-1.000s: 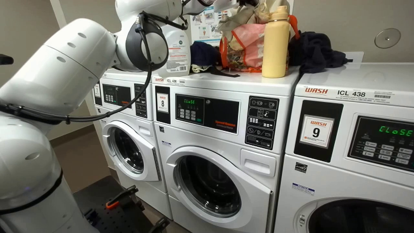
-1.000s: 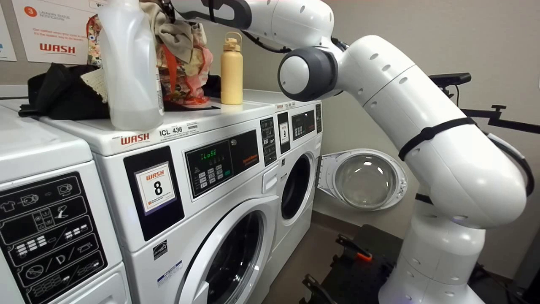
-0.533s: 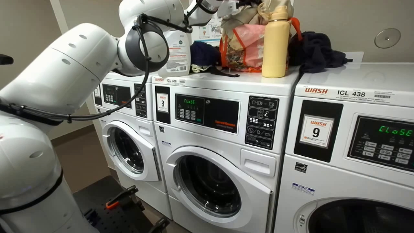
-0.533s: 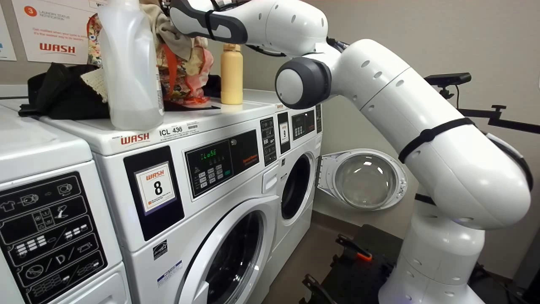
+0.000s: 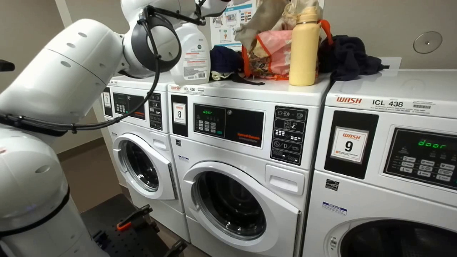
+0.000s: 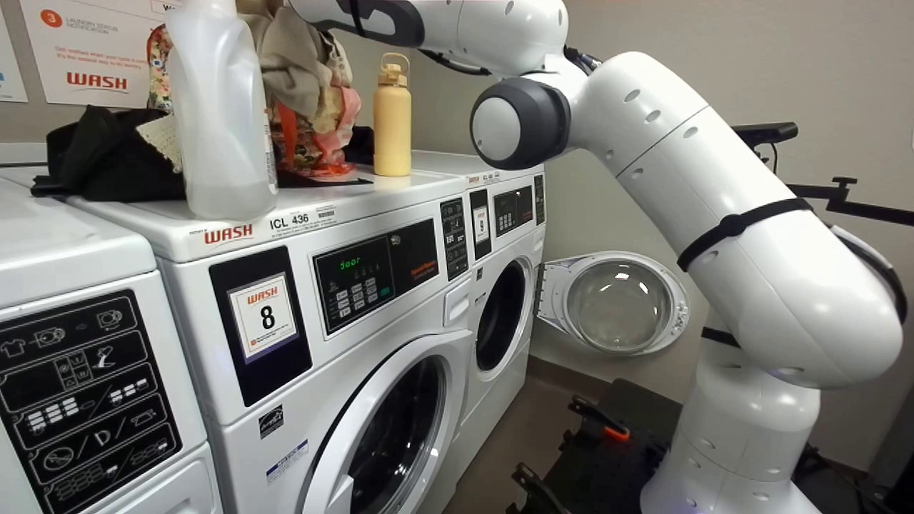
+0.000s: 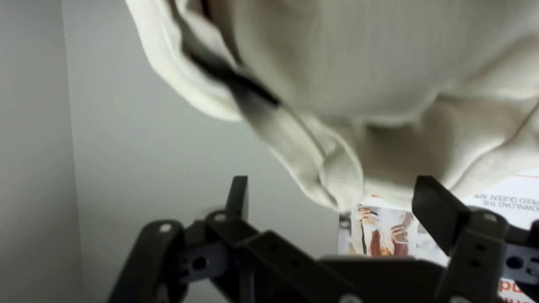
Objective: Put the beige sweatshirt in the bag
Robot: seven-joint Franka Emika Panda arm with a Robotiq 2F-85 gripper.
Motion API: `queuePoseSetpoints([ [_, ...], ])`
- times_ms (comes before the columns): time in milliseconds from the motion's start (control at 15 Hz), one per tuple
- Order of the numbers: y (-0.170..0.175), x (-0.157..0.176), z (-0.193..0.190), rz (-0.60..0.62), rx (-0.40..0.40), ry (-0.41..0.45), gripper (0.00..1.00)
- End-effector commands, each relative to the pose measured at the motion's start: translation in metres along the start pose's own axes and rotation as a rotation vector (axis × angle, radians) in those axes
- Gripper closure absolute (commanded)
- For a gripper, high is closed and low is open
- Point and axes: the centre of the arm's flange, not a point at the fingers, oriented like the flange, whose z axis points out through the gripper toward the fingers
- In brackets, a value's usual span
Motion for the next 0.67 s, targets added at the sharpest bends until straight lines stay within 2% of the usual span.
queuePoseSetpoints([
  [0, -0.008, 0.081, 0.011, -0.029, 0.048, -0.021, 0.00],
  [400, 0.009, 0.125, -0.023, -0.075, 0.160, -0.136, 0.00],
  [600, 0.020, 0.125, -0.036, -0.128, 0.222, -0.252, 0.00],
])
